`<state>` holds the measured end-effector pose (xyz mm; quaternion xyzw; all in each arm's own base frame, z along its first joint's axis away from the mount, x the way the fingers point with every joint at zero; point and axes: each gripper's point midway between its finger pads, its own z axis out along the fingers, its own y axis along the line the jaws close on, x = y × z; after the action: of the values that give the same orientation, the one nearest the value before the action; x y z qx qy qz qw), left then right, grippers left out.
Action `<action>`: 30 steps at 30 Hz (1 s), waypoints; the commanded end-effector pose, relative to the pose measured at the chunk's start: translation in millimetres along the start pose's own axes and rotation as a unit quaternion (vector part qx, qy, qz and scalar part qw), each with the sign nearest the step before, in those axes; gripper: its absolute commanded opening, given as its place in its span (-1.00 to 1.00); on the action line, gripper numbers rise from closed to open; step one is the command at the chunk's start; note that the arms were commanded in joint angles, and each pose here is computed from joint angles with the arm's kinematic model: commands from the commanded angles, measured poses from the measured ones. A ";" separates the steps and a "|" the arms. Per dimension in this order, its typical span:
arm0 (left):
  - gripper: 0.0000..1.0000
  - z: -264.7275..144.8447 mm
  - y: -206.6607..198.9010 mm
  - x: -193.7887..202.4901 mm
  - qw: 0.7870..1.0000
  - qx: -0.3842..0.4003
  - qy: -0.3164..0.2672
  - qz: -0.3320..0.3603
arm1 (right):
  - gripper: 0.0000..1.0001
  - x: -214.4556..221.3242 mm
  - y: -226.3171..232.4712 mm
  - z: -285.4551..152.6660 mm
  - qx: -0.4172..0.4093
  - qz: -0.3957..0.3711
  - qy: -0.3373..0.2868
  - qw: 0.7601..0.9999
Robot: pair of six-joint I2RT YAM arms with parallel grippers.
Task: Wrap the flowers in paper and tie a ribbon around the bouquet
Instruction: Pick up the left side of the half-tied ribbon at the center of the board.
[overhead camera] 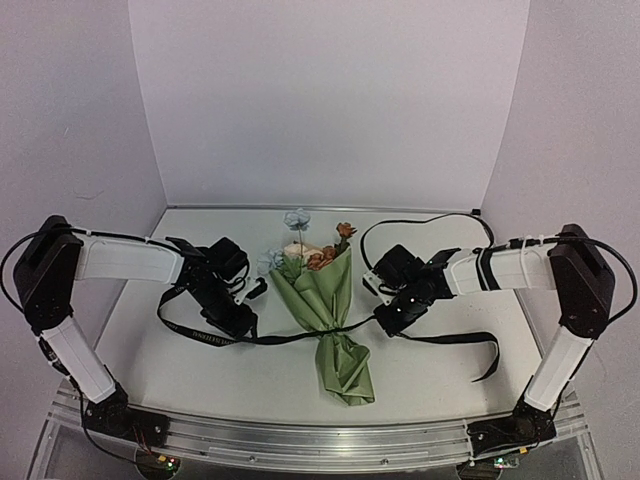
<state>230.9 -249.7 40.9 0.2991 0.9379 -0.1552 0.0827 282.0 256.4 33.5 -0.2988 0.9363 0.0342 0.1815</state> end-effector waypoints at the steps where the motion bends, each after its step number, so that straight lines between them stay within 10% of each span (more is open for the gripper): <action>1: 0.25 4.9 -5.8 -3.3 1.000 -0.001 0.019 0.010 | -1.00 -9.0 -2.3 -10.0 -0.002 0.013 -0.018 1.000; 13: 0.00 17.2 19.5 1.9 0.995 -0.087 0.050 0.005 | -1.00 -7.9 -5.3 -11.3 -0.001 0.021 -0.019 1.000; 20: -0.99 4.2 50.4 -13.1 0.982 -0.186 0.014 -0.021 | -1.00 -8.0 2.1 -11.8 -0.023 0.037 -0.015 0.999; 30: -1.00 -65.0 106.4 -56.6 0.958 -0.167 -0.149 -0.178 | -1.00 -2.4 53.0 -6.3 -0.068 0.052 0.006 0.996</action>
<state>306.1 -188.0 48.0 0.1543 0.9732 0.0002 0.1707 256.7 283.8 33.8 -0.2742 0.9446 0.0970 0.1521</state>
